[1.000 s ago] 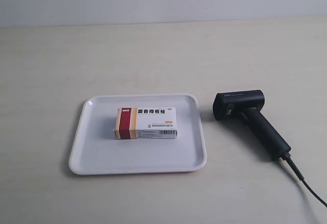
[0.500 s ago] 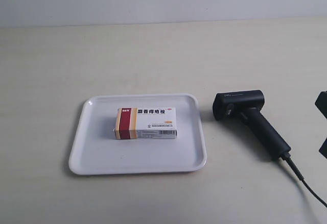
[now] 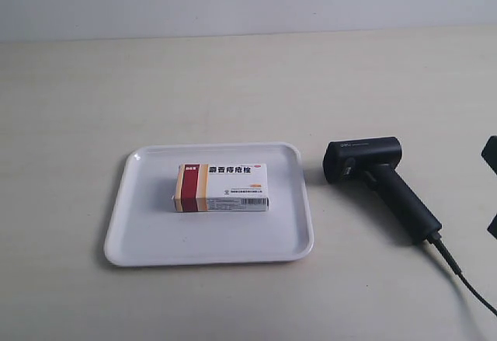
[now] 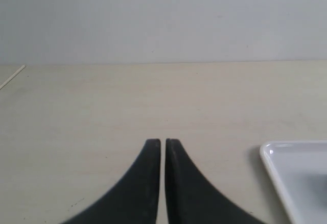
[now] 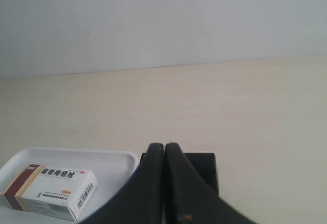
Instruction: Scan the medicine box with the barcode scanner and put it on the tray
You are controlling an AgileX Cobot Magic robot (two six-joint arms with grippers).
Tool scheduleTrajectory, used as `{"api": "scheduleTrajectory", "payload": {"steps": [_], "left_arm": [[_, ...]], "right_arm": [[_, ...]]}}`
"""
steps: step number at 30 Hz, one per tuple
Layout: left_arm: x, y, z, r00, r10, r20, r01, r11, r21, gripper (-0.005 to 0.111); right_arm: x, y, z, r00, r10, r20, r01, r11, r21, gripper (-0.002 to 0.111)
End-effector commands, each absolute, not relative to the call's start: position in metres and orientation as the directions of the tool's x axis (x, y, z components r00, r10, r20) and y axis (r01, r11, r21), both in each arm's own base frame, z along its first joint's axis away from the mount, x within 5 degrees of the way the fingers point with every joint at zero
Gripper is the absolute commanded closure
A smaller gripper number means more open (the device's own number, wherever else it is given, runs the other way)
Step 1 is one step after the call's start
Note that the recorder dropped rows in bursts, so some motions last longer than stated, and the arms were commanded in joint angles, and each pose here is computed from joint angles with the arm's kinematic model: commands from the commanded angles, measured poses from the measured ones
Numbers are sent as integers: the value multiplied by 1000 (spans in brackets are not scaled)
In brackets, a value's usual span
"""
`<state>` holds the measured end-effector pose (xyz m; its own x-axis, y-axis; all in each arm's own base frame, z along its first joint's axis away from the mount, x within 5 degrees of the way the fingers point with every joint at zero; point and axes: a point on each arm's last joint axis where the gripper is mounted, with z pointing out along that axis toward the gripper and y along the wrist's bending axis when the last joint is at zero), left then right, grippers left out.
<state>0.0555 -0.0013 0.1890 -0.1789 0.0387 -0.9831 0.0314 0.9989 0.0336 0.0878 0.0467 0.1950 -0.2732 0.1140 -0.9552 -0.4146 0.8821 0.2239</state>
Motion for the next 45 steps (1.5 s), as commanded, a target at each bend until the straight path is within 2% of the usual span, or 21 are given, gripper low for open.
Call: {"api": "scheduleTrajectory", "payload": {"steps": [1, 3, 5, 9, 15, 45], "left_arm": [[55, -1, 190, -172, 34, -984, 25, 999, 30, 101], [55, -1, 190, -172, 34, -984, 25, 999, 30, 101], [55, -1, 190, -172, 34, -984, 25, 999, 30, 101], [55, -1, 190, -172, 34, -984, 25, 999, 30, 101], [55, -1, 190, -172, 34, -984, 25, 999, 30, 101], [55, -1, 190, -172, 37, -984, 26, 999, 33, 101]], "right_arm": [[83, 35, 204, -172, 172, -970, -362, 905, 224, 108], [73, 19, 213, -44, 229, -972, -258, 938, 233, 108], [66, 14, 214, 4, 238, -971, -212, 949, 232, 108], [56, 10, 206, -16, 152, -988, -165, 974, 152, 108], [55, 10, 202, -53, 84, -995, -169, 981, 92, 108], [55, 10, 202, -48, 90, -995, -169, 981, 97, 108]]}}
